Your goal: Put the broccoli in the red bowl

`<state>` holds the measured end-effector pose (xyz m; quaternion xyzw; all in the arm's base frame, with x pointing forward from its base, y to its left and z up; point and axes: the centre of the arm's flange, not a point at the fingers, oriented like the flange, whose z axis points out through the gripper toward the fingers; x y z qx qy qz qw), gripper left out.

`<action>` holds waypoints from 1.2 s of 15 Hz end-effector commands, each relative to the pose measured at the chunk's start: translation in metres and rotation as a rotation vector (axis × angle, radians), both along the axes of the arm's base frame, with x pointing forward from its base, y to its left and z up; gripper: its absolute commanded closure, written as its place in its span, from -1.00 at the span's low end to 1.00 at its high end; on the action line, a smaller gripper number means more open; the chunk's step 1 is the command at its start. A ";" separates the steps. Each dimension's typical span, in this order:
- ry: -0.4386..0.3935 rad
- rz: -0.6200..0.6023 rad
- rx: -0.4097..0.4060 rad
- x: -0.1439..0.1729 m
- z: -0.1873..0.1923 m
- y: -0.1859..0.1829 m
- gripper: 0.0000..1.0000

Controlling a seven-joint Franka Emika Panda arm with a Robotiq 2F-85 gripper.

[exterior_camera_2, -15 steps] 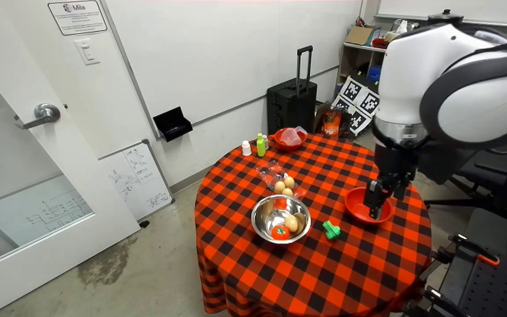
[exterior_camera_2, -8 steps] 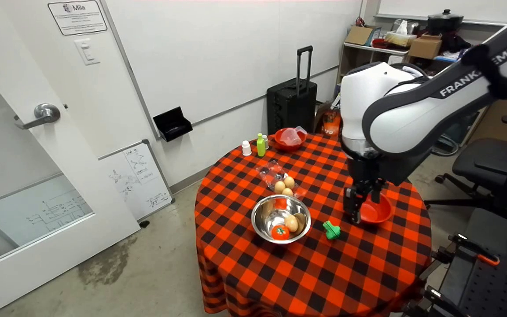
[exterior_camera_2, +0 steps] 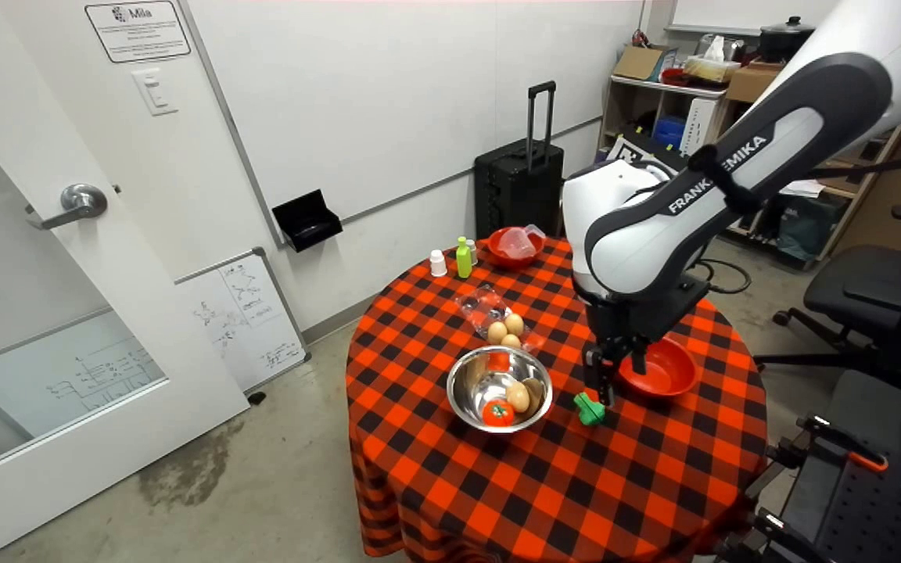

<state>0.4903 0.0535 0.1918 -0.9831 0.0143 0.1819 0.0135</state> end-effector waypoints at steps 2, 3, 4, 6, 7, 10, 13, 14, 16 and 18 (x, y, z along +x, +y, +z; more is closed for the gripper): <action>0.049 0.038 0.015 0.027 -0.050 -0.006 -1.00; 0.059 0.043 0.017 0.029 -0.058 -0.007 -1.00; 0.070 0.046 0.017 0.033 -0.068 -0.009 -1.00; 0.087 0.049 0.016 0.040 -0.084 -0.011 -1.00; 0.092 0.048 0.015 0.044 -0.092 -0.013 -1.00; 0.111 0.037 0.011 0.058 -0.115 -0.021 -1.00; 0.132 0.028 0.002 0.070 -0.136 -0.030 -1.00; 0.138 0.023 0.002 0.074 -0.142 -0.033 -1.00; 0.144 0.014 0.003 0.081 -0.150 -0.038 -1.00; 0.152 0.008 -0.002 0.088 -0.155 -0.041 -1.00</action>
